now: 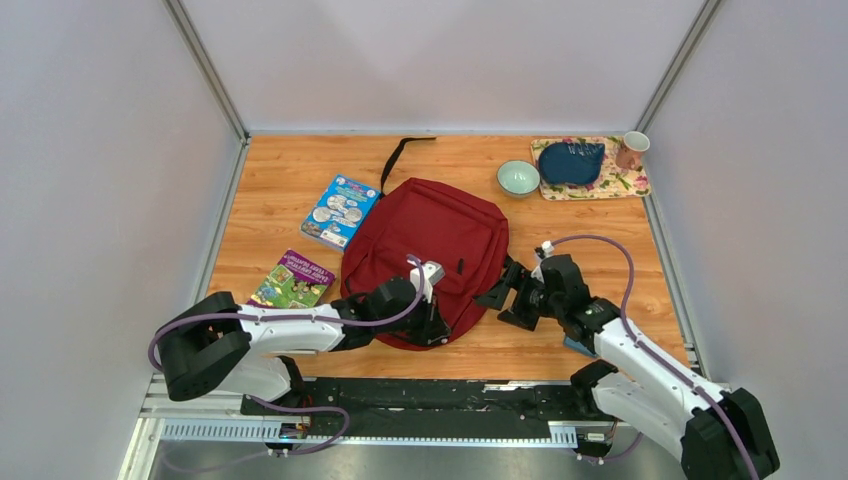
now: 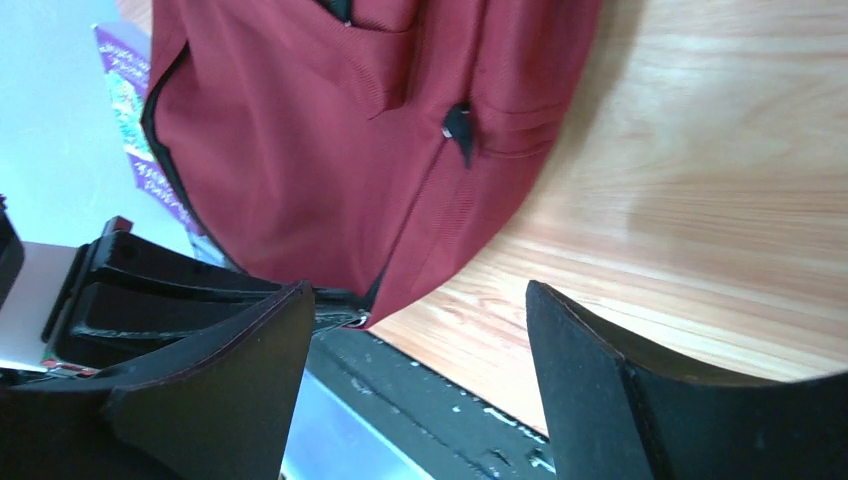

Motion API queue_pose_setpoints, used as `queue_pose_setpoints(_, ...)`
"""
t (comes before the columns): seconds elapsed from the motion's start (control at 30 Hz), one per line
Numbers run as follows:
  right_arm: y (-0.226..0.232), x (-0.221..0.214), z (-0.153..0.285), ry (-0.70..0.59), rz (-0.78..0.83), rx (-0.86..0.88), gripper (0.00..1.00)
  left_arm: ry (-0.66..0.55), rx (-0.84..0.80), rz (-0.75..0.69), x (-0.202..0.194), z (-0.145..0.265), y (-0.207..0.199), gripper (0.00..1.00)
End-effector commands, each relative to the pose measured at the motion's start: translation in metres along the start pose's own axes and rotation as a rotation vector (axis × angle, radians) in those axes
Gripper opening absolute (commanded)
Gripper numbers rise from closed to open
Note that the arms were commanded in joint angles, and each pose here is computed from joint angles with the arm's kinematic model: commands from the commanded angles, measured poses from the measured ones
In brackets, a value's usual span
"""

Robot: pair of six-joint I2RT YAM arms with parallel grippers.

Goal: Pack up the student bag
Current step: Unzip the student bag at the center of the board.

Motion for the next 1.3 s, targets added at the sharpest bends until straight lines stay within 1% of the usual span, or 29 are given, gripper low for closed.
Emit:
queue_pose_setpoints(0.0,0.044,0.004,-0.005,0.035,-0.049,0.133,0.80,-0.090,-0.055,-0.026,0.031,0.004,-0.022,0.00)
queue_pose_setpoints(0.07,0.050,0.004,-0.010,0.052,-0.060,0.130,0.80,-0.089,-0.056,-0.026,0.031,0.006,-0.022,0.00)
queue_pose_setpoints(0.1,0.047,-0.001,-0.017,0.080,-0.068,0.104,0.80,-0.087,-0.056,-0.027,0.029,0.006,-0.022,0.00)
queue_pose_setpoints(0.23,0.044,-0.005,-0.030,0.084,-0.111,0.047,0.80,-0.098,-0.051,-0.029,0.030,0.011,-0.020,0.00)
queue_pose_setpoints(0.33,0.046,-0.008,-0.037,0.085,-0.142,0.035,0.80,-0.104,-0.047,-0.040,0.031,0.013,-0.019,0.00)
queue_pose_setpoints(0.43,0.045,-0.011,-0.045,0.102,-0.152,-0.001,0.79,-0.099,-0.055,-0.051,0.030,0.015,-0.021,0.00)
queue_pose_setpoints(0.53,0.041,-0.012,-0.054,0.122,-0.158,-0.035,0.75,-0.088,-0.066,-0.058,0.029,0.014,-0.022,0.00)
queue_pose_setpoints(0.57,0.040,-0.011,-0.057,0.120,-0.158,-0.043,0.66,-0.088,-0.074,-0.060,0.029,0.015,-0.024,0.00)
queue_pose_setpoints(0.63,0.035,-0.011,-0.062,0.121,-0.166,-0.060,0.58,-0.089,-0.081,-0.064,0.030,0.015,-0.026,0.00)
queue_pose_setpoints(0.67,0.035,-0.011,-0.063,0.119,-0.157,-0.061,0.49,-0.086,-0.083,-0.064,0.030,0.015,-0.026,0.00)
queue_pose_setpoints(0.73,0.033,-0.007,-0.065,0.102,-0.143,-0.071,0.42,-0.090,-0.083,-0.071,0.031,0.017,-0.027,0.00)
queue_pose_setpoints(0.77,0.031,-0.006,-0.065,0.098,-0.122,-0.083,0.28,-0.091,-0.081,-0.075,0.032,0.019,-0.027,0.00)
queue_pose_setpoints(0.87,0.028,0.003,-0.066,0.058,-0.092,-0.098,0.02,-0.096,-0.068,-0.086,0.032,0.023,-0.025,0.00)
queue_pose_setpoints(0.9,0.026,0.007,-0.066,0.048,-0.090,-0.101,0.00,-0.097,-0.063,-0.092,0.032,0.024,-0.024,0.00)
queue_pose_setpoints(1.13,0.021,0.036,-0.065,-0.003,-0.049,-0.125,0.00,-0.085,0.013,-0.110,0.023,0.041,-0.008,0.00)
queue_pose_setpoints(1.27,0.010,0.056,-0.059,-0.040,-0.058,-0.133,0.00,-0.041,0.109,-0.111,0.001,0.056,0.018,0.00)
Point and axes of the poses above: each gripper's point midway between its finger pads, its own z axis back along the fingers, its own y axis along the line the jaws close on, x = y × z, the point moved 1 cm from there along z, back along the fingers, and after that the axes turned 3 degrees about -z, right-handed, at the moved point
